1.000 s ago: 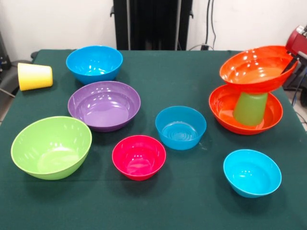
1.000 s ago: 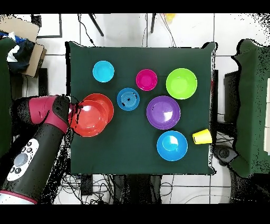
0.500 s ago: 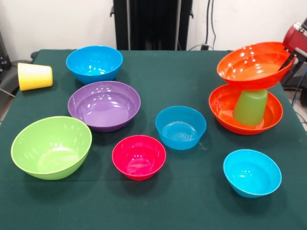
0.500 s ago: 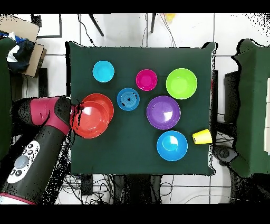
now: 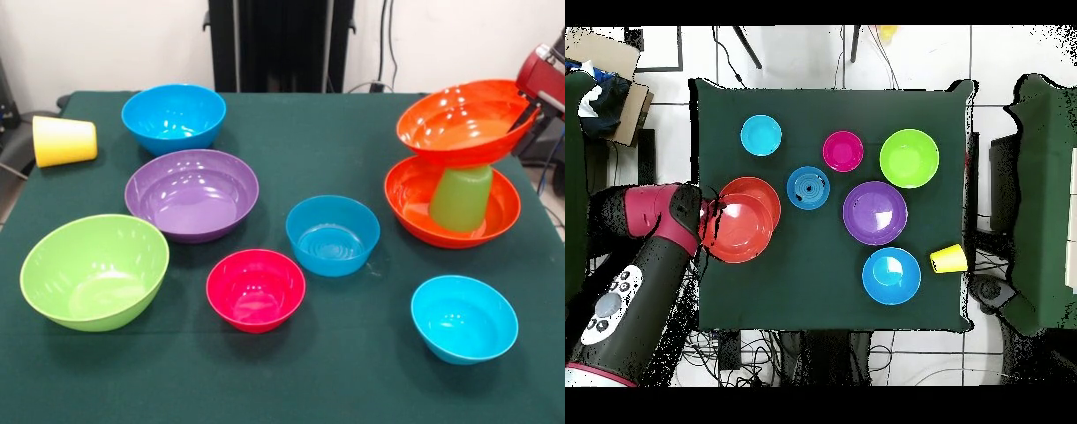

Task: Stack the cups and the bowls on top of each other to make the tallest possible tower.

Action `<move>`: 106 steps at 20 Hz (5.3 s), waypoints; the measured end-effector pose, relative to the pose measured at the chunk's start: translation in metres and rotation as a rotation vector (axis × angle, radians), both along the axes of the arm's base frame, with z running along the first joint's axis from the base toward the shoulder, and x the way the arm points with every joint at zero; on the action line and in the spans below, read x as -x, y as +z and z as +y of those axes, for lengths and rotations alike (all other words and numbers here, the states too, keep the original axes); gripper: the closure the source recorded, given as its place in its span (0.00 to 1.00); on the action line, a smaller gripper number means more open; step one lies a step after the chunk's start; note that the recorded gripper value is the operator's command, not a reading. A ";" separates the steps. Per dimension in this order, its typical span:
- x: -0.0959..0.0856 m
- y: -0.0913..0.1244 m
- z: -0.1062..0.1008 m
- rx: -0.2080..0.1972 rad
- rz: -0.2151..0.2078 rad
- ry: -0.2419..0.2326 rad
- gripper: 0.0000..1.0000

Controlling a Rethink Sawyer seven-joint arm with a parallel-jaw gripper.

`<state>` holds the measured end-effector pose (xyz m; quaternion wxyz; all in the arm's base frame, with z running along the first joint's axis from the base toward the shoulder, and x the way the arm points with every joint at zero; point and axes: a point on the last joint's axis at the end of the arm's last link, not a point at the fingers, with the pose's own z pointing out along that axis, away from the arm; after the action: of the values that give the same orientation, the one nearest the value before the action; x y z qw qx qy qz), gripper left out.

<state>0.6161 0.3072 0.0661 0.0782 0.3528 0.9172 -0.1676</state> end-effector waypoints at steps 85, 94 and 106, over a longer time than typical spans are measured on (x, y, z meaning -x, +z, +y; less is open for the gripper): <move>-0.037 0.057 0.039 0.058 0.019 -0.152 1.00; -0.033 0.029 0.037 0.083 0.045 -0.147 1.00; -0.027 0.011 0.034 0.102 0.067 -0.146 1.00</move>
<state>0.6434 0.3409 0.0770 0.0530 0.4086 0.8815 -0.2308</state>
